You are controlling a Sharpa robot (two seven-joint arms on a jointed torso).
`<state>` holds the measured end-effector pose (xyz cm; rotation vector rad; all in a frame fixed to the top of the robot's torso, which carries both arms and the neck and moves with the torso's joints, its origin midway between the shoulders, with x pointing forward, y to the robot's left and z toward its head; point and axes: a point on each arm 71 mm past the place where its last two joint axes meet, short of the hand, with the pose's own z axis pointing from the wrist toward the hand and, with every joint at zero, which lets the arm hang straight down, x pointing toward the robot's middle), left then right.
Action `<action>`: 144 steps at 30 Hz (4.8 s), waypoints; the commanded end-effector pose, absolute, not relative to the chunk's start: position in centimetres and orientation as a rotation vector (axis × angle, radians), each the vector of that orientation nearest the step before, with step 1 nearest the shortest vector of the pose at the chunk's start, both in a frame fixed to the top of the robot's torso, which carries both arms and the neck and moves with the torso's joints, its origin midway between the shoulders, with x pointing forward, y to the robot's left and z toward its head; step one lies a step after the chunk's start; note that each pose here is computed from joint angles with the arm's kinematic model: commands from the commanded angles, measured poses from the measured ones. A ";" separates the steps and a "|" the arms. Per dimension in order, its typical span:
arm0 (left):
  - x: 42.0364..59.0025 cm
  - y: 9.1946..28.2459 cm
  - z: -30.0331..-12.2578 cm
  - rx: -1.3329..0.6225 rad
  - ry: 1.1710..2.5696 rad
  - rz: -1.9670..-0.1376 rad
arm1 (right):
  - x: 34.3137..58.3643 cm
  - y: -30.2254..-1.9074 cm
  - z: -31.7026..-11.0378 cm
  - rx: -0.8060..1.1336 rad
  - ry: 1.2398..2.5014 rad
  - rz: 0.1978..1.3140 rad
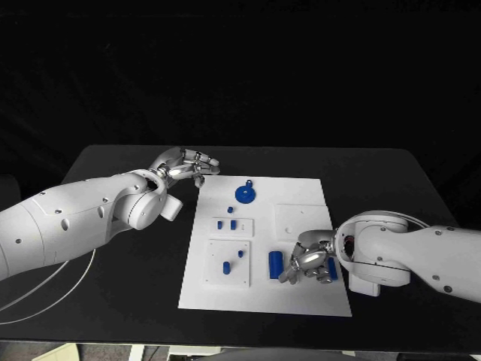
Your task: Assemble the parts on the task board
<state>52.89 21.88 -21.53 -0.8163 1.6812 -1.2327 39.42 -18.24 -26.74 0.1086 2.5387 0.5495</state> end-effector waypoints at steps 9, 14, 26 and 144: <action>52.8 21.5 -21.5 -0.812 1.687 -1.255 | 40.7 -22.1 -25.1 0.259 2.429 0.573; 52.8 21.3 -21.5 -0.808 1.687 -1.266 | 42.1 -25.3 -23.5 0.343 2.362 0.531; 52.8 21.3 -21.5 -0.810 1.686 -1.269 | 42.5 -29.4 -22.8 0.337 2.346 0.352; 52.6 21.6 -21.6 -0.816 1.708 -1.267 | 38.9 -20.9 -27.8 0.425 2.408 0.517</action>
